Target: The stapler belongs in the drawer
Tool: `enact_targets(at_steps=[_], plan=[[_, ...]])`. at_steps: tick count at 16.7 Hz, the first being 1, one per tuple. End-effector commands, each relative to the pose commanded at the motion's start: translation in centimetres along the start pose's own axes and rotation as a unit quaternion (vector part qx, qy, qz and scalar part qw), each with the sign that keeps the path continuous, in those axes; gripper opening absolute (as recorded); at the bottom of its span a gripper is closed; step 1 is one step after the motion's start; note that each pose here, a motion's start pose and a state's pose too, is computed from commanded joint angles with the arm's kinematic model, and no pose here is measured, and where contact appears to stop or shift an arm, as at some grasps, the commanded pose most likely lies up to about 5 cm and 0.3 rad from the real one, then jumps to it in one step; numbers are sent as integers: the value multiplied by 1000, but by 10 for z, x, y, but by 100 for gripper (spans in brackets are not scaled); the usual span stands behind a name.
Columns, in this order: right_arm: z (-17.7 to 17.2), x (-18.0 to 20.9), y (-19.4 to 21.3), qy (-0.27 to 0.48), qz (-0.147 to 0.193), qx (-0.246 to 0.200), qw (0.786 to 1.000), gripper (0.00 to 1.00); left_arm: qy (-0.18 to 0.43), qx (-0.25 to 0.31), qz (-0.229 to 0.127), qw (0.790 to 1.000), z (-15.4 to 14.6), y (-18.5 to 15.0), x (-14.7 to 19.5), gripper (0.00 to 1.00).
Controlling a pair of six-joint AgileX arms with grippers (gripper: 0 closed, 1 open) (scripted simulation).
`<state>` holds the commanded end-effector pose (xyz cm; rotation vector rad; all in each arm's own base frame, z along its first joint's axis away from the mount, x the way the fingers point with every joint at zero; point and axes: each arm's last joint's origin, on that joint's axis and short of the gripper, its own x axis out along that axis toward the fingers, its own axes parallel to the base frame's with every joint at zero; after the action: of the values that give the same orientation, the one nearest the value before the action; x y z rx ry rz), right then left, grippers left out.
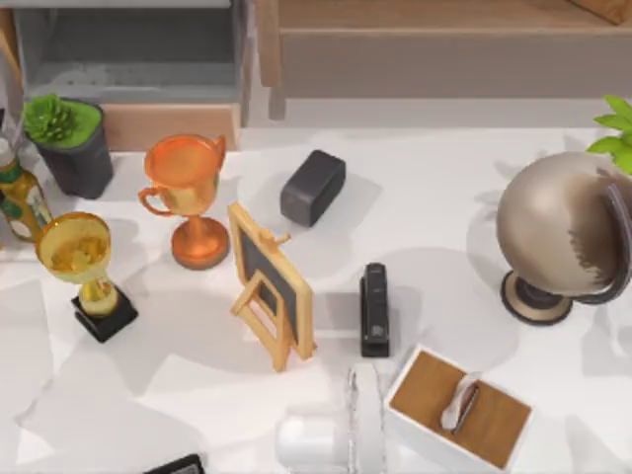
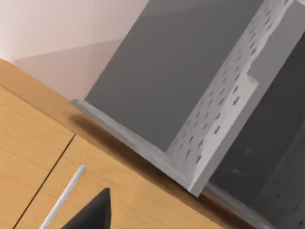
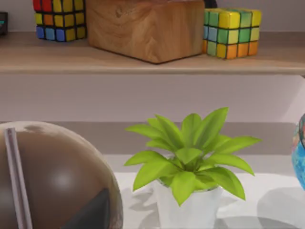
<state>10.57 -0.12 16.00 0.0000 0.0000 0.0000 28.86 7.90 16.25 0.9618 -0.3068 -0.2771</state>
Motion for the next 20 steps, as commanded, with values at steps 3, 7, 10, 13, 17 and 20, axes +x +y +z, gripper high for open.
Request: enact_targets(at_steps=[3,7,10,13,17,20], plan=[[0,0,0,0,0,0,1000,100,-31,-106,-24,994,25,0,42,100],[0,0,0,0,0,0,1000,100,-31,-277,-102,955,68,-21,101,100],[0,0,0,0,0,0,1000,100,8,-396,-173,902,108,-45,144,100],[0,0,0,0,0,0,1000,100,79,-489,-242,834,155,-71,178,100],[0,0,0,0,0,0,1000,100,224,-559,-301,739,213,-104,207,100],[0,0,0,0,0,0,1000,100,365,-566,-319,667,243,-133,211,100]])
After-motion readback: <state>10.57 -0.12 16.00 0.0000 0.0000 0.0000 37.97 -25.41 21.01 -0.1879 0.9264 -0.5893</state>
